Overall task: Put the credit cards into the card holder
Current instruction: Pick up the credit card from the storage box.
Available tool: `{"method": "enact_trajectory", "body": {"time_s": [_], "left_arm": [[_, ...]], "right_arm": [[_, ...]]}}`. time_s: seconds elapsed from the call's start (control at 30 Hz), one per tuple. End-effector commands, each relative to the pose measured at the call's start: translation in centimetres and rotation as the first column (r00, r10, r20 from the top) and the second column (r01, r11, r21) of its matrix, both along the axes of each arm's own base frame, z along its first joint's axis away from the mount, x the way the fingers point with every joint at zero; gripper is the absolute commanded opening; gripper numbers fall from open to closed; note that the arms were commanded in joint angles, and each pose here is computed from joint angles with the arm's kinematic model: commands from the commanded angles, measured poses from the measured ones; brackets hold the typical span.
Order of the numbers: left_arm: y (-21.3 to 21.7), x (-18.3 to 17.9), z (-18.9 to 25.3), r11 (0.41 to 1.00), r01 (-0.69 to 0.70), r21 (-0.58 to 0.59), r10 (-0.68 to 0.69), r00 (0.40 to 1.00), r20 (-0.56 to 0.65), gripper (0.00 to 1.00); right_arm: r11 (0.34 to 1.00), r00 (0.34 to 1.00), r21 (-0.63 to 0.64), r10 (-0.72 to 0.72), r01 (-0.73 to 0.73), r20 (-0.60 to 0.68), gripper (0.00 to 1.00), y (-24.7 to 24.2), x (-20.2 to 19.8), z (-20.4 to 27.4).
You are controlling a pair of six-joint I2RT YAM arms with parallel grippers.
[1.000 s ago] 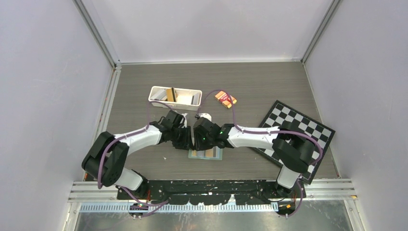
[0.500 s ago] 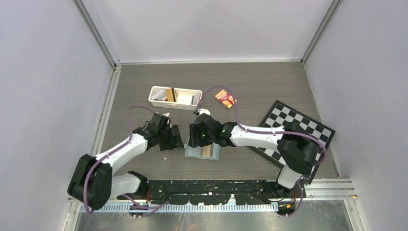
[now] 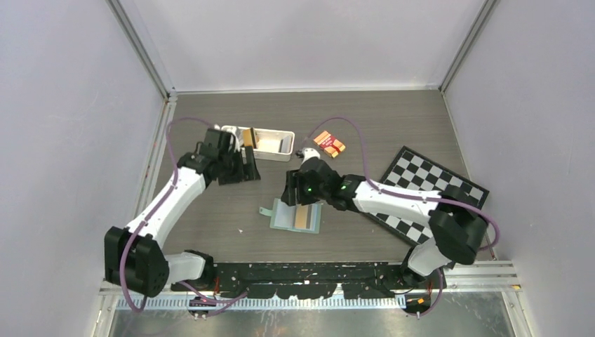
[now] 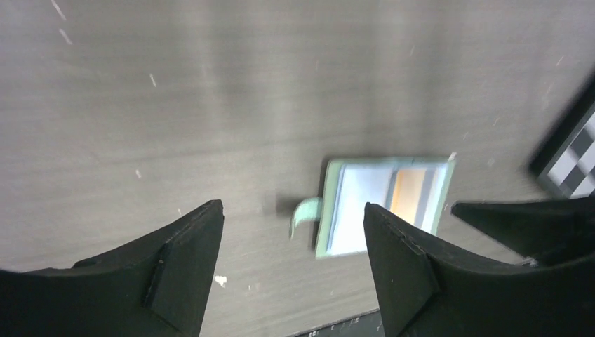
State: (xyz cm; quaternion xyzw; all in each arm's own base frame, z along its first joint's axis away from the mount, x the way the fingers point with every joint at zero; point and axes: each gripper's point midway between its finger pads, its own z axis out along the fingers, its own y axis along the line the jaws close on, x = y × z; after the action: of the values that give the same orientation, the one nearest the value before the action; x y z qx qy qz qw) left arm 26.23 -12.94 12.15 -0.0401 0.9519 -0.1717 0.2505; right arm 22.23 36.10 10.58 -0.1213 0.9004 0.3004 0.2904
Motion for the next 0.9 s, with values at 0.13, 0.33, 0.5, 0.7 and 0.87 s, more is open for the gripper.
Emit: {"method": "enact_trajectory", "body": {"time_s": [0.13,0.33,0.5,0.7,0.87], "left_arm": [[2.9,10.5,6.4,0.994,-0.034,0.107,0.016,0.987,0.16,0.77],[2.6,17.9,5.9,0.99,-0.003,0.141,-0.023,0.983,0.183,0.76],[3.3,21.7,3.1,0.969,0.06,0.238,-0.107,0.976,0.191,0.67],[3.3,23.6,-0.2,0.954,0.112,0.277,-0.158,0.976,0.15,0.5],[4.1,24.1,-1.1,0.947,0.09,0.309,-0.143,0.978,0.151,0.45]], "right_arm": [[0.993,0.98,0.061,-0.11,0.101,0.167,0.62,-6.2,3.7,4.7],[0.989,0.971,0.068,-0.142,0.132,0.193,0.64,-9.4,3.7,5.0],[0.987,0.969,0.081,-0.154,0.141,0.191,0.64,-10.4,3.3,4.8],[0.987,0.977,0.104,-0.141,0.125,0.157,0.63,-10.4,2.8,4.3],[0.986,0.981,0.103,-0.142,0.128,0.133,0.63,-10.3,2.8,3.7]]}}
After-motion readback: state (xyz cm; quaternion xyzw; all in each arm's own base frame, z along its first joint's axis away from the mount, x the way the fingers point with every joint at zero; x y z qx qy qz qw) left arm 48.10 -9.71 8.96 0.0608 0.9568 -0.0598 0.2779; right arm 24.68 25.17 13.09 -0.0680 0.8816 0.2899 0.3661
